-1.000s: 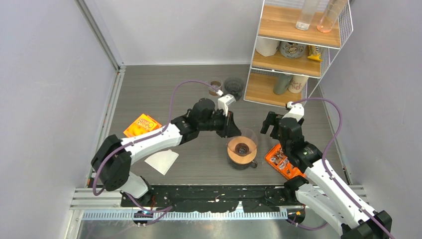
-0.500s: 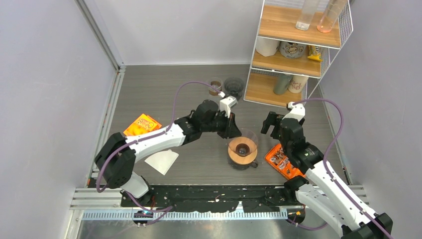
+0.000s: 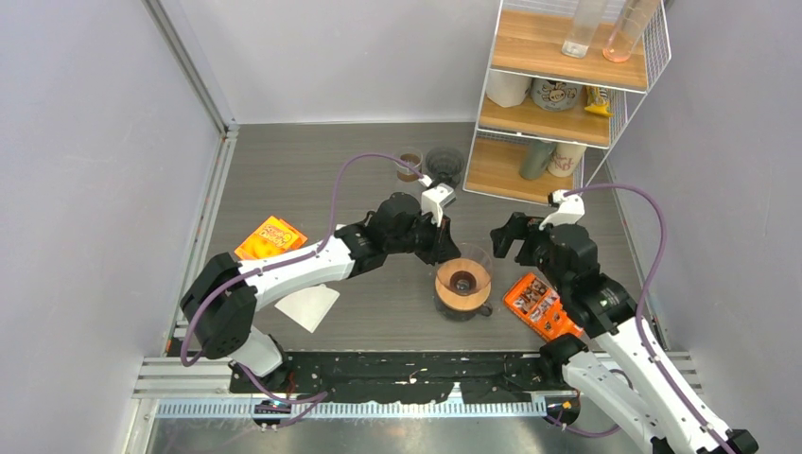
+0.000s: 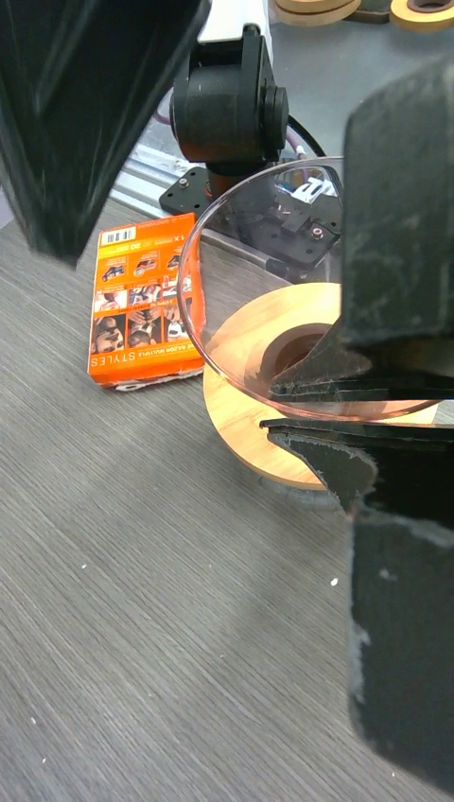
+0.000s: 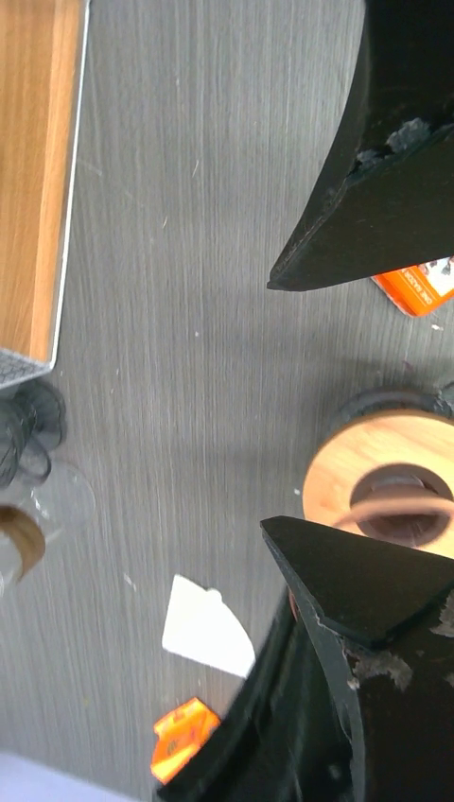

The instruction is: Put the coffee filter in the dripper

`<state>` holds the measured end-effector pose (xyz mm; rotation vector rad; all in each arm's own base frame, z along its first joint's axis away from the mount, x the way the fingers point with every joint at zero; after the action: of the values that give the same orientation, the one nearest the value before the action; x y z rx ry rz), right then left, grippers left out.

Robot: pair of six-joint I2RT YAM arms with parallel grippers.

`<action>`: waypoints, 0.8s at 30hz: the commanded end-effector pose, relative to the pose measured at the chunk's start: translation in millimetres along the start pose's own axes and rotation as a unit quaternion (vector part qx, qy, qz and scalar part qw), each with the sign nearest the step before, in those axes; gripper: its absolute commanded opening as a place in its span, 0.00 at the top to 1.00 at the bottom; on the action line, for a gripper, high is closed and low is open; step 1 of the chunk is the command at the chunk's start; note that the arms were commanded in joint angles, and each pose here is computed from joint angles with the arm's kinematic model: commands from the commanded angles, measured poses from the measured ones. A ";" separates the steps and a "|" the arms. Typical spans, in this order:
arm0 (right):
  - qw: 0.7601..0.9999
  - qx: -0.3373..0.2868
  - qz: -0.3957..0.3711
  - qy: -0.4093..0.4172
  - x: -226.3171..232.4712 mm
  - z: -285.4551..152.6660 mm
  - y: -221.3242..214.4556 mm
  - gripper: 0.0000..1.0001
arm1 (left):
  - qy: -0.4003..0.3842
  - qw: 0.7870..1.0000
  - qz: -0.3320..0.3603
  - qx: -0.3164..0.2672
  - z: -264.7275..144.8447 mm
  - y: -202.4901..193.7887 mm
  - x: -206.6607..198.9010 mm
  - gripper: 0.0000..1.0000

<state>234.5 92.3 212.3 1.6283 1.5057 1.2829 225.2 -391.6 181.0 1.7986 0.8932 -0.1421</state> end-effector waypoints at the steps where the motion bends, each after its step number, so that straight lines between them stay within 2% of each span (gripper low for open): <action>1: 0.997 0.006 -0.007 0.071 24.2 -23.8 15.5 0.04 | 0.042 0.998 0.037 -0.012 -3.6 7.2 14.7 1.00; 4: 0.991 0.047 -0.015 0.127 42.0 -33.6 5.4 0.03 | 0.048 0.998 0.041 -0.015 -4.4 8.2 17.1 1.00; 7: 0.983 0.102 -0.027 0.147 48.2 -33.5 -12.2 0.01 | 0.048 0.998 0.043 -0.015 -5.5 7.7 17.2 1.00; 12: 0.971 0.162 -0.032 0.170 56.1 -26.3 -33.4 0.13 | 0.054 0.997 0.047 -0.021 -7.6 9.3 16.8 1.00; 20: 0.963 0.184 -0.031 0.195 67.1 -14.5 -40.3 0.40 | 0.063 0.997 0.052 -0.016 -7.7 7.5 17.0 1.00; 23: 0.963 0.188 -0.028 0.192 67.7 -11.7 -40.4 0.55 | 0.063 0.997 0.051 -0.014 -7.5 6.6 17.3 1.00; 24: 0.963 0.188 -0.027 0.189 67.3 -10.8 -40.2 0.57 | 0.065 0.997 0.051 -0.014 -7.4 6.9 17.5 1.00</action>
<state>194.5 155.9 182.7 1.6518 2.1375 1.3243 232.2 -388.7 184.5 1.7990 0.8767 -0.0390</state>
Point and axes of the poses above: each gripper's point midway between its finger pads, its own z axis out along the fingers, its own x axis along the line the jaws close on, y = z × x, the point moved 1 cm from there along -z, back along the fingers, and after that the axes turned 3 degrees about -z, right-handed, at the moved point
